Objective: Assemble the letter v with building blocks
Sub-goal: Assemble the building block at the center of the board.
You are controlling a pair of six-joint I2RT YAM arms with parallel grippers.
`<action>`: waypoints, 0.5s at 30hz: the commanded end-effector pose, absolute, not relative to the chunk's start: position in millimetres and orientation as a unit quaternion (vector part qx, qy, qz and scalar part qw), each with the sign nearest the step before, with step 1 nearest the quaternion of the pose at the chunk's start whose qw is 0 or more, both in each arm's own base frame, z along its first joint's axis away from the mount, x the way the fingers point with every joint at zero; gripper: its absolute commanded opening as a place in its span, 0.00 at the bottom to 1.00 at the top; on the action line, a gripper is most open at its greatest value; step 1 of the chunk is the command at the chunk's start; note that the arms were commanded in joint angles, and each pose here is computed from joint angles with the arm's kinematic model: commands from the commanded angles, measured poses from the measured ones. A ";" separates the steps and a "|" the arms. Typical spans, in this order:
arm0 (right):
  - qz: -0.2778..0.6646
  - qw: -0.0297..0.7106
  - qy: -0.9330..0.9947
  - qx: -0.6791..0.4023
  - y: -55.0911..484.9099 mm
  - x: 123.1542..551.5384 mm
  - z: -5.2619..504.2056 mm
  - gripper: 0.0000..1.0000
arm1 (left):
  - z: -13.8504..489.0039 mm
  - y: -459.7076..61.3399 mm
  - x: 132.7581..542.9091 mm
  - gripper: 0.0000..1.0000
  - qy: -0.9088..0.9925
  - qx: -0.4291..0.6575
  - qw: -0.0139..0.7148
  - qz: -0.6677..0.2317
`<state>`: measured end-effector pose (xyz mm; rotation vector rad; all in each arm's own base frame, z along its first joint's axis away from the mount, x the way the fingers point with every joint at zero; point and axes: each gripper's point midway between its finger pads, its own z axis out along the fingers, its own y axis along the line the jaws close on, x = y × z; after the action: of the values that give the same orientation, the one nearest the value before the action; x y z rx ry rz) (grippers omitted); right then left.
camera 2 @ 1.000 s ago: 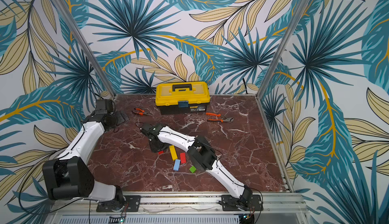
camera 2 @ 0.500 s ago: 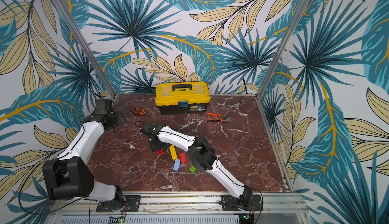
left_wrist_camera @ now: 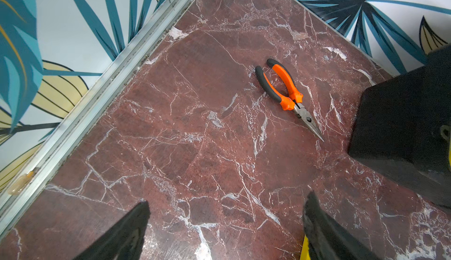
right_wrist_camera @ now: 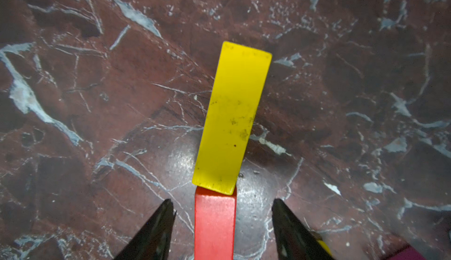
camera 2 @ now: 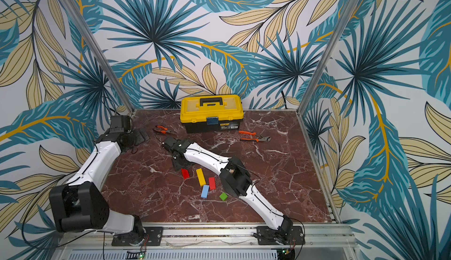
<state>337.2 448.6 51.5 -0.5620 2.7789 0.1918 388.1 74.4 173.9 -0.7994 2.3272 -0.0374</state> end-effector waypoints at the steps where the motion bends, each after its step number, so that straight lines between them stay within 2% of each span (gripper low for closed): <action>1: 0.067 0.148 0.965 -0.206 452.4 337.1 45.7 0.66 | 166.3 79.1 387.3 0.99 0.892 -0.308 0.330 -0.013; 15: 0.045 0.145 0.967 -0.205 449.0 340.7 33.4 0.66 | 165.7 79.3 387.7 0.99 0.893 -0.308 0.329 -0.012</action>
<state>341.7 453.8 43.1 -0.5709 2.7750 0.1846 386.6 74.1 169.8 -0.8011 2.3358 -0.0358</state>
